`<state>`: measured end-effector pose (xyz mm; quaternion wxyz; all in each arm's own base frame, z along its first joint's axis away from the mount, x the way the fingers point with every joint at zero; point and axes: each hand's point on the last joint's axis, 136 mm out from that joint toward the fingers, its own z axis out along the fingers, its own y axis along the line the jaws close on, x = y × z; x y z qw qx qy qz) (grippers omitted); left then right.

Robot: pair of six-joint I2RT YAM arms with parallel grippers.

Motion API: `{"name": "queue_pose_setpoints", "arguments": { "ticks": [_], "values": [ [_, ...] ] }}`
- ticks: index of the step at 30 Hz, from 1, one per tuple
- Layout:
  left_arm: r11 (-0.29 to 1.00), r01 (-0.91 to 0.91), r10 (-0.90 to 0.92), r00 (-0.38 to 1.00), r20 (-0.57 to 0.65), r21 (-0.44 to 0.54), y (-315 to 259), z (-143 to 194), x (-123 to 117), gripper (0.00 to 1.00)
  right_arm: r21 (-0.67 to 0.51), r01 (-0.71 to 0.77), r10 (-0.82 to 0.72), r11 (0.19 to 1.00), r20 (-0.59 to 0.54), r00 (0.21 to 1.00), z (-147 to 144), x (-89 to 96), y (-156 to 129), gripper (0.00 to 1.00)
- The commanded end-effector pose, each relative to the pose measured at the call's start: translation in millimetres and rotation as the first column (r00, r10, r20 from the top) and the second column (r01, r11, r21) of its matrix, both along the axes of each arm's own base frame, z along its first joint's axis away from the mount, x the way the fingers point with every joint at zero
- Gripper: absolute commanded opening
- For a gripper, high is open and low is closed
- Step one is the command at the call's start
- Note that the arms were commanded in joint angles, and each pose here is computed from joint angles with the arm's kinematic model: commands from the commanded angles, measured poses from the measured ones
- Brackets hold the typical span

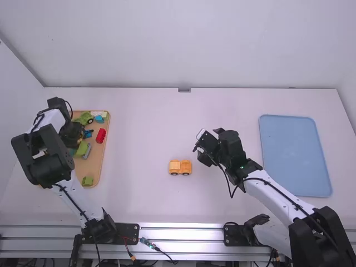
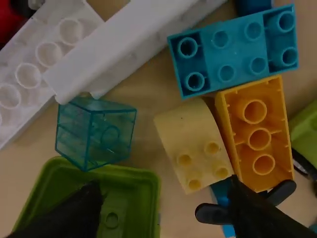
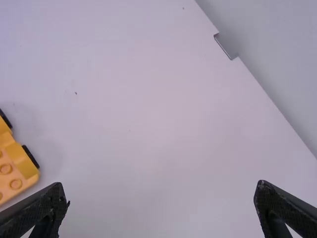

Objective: Assemble lego blocks to make yellow taxi

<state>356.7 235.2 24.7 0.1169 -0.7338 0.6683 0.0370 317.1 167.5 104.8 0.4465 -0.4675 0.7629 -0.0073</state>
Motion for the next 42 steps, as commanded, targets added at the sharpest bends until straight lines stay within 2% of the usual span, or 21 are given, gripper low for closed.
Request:
{"name": "queue_pose_setpoints", "arguments": {
  "ticks": [1,14,19,28,35,41,42],
  "values": [
    [1.000,-0.011,0.011,1.000,-0.025,0.019,2,-4,-5,0.63,0.008,0.001,-0.001,1.000,0.013,1.000,5,-0.6,0,1.00],
    [0.999,-0.012,0.012,1.000,0.010,0.042,2,-30,-8,0.63,0.010,-0.002,0.002,1.000,0.012,1.000,5,-1.0,1,0.99],
    [0.999,-0.012,0.011,1.000,0.012,0.046,1,-33,-8,0.59,0.009,-0.002,0.001,1.000,0.013,1.000,5,-0.8,1,0.99],
    [1.000,0.003,-0.002,0.999,0.051,-0.030,-10,-34,-2,0.57,0.008,0.000,-0.001,1.000,0.014,1.000,6,-0.5,0,0.99],
    [0.997,0.003,-0.002,1.000,0.012,-0.077,-21,-37,-12,0.57,0.008,0.000,-0.001,1.000,0.014,1.000,6,-0.5,0,0.99],
    [0.998,0.011,-0.010,1.000,0.021,-0.066,-16,-34,-12,0.63,0.004,-0.005,0.005,1.000,0.019,1.000,6,-0.3,1,1.00],
    [0.997,0.049,-0.048,0.998,0.035,-0.052,-14,-33,-7,0.74,-0.001,-0.010,0.010,1.000,0.022,1.000,6,-0.4,1,0.99]
  ]
}}
